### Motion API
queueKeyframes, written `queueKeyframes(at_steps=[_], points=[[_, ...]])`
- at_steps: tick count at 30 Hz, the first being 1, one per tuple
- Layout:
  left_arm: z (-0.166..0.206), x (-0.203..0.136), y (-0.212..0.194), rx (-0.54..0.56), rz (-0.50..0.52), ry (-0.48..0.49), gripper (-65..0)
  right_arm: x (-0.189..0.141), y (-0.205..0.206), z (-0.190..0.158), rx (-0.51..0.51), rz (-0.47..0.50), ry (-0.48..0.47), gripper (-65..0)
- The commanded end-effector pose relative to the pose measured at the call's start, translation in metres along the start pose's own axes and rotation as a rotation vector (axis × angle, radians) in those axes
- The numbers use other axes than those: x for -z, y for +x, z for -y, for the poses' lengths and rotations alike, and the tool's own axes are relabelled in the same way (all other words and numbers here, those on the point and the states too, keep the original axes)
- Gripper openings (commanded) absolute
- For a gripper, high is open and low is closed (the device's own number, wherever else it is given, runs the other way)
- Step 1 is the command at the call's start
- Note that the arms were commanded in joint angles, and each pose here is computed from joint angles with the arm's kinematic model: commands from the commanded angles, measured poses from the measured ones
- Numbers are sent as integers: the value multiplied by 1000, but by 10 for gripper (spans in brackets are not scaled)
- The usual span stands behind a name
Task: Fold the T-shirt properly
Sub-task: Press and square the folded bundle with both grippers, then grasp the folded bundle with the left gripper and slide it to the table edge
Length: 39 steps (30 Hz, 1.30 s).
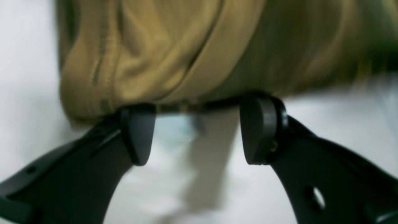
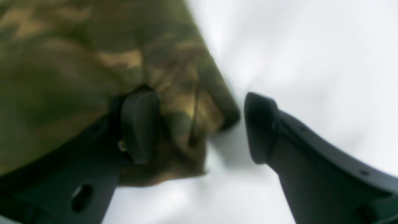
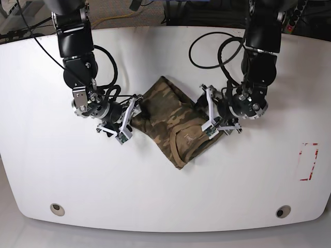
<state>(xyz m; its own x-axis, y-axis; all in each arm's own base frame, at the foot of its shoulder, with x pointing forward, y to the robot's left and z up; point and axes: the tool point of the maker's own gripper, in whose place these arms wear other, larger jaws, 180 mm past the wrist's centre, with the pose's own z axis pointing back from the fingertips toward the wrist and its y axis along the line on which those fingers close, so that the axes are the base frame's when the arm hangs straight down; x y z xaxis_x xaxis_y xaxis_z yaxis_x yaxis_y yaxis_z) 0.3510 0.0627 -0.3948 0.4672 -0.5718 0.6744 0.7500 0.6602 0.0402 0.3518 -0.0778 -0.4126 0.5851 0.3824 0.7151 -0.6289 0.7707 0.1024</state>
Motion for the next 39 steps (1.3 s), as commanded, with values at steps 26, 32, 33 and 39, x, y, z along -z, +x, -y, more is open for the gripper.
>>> queueKeyframes(at_steps=[26, 32, 33, 39], points=[[-35, -91, 78, 130, 197, 316, -243, -10, 62, -60, -85, 101, 65, -235], [-5, -50, 83, -35, 246, 301, -161, -22, 64, -28, -14, 130, -6, -235], [-2, -46, 84, -67, 272, 312, -157, -24, 61, -20, 15, 133, -21, -235], [20, -12, 69, -163, 291, 298, -142, -30, 55, -1, 62, 138, -60, -235]])
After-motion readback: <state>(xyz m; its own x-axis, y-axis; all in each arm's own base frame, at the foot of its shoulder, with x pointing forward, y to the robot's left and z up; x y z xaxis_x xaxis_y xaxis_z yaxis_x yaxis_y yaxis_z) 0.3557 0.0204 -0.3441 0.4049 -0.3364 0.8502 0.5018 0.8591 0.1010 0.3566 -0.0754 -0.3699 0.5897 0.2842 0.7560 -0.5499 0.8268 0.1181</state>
